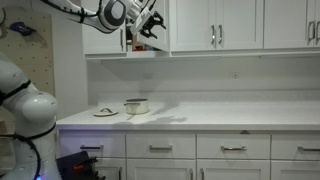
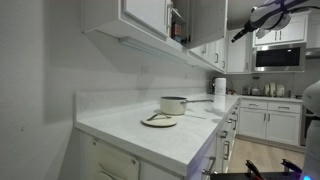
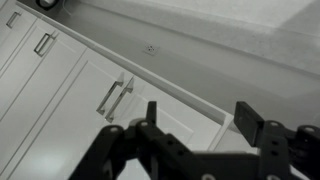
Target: Close the top right cabinet door
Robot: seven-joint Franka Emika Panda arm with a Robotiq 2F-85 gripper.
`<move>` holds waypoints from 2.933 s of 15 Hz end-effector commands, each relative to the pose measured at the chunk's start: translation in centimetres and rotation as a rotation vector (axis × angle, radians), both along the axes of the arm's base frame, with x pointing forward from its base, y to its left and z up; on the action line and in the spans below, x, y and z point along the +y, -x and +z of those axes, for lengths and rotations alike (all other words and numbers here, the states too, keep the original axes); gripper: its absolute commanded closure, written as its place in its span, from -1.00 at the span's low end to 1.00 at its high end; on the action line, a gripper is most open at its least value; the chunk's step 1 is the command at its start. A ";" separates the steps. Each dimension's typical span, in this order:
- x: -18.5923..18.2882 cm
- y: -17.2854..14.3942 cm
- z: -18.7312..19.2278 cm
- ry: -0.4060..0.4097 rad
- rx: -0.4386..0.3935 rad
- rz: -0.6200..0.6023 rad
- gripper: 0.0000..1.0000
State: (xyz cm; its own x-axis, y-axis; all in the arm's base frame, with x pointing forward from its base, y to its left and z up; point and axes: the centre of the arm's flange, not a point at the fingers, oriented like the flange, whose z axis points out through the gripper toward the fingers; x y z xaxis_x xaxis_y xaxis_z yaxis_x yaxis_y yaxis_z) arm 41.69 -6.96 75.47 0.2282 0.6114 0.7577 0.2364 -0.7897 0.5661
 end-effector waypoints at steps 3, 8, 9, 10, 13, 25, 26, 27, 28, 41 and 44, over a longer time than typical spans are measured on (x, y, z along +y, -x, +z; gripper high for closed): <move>1.6 -0.2 2.1 0.051 -0.042 0.029 0.32; 3.1 0.9 3.1 0.065 -0.067 0.051 0.98; 3.4 1.4 3.4 0.064 -0.074 0.068 1.00; 3.8 1.8 3.6 0.064 -0.081 0.082 1.00; 5.2 2.7 4.3 0.059 -0.097 0.136 0.99; 11.6 2.2 4.1 0.066 -0.102 0.333 0.99; 12.1 2.1 3.9 0.067 -0.099 0.344 0.99; 12.6 2.0 3.8 0.071 -0.098 0.351 0.99; 13.1 1.8 3.6 0.074 -0.096 0.359 0.99; 21.0 1.0 1.8 0.128 -0.076 0.419 0.99; 22.7 0.4 0.8 0.140 -0.078 0.422 0.99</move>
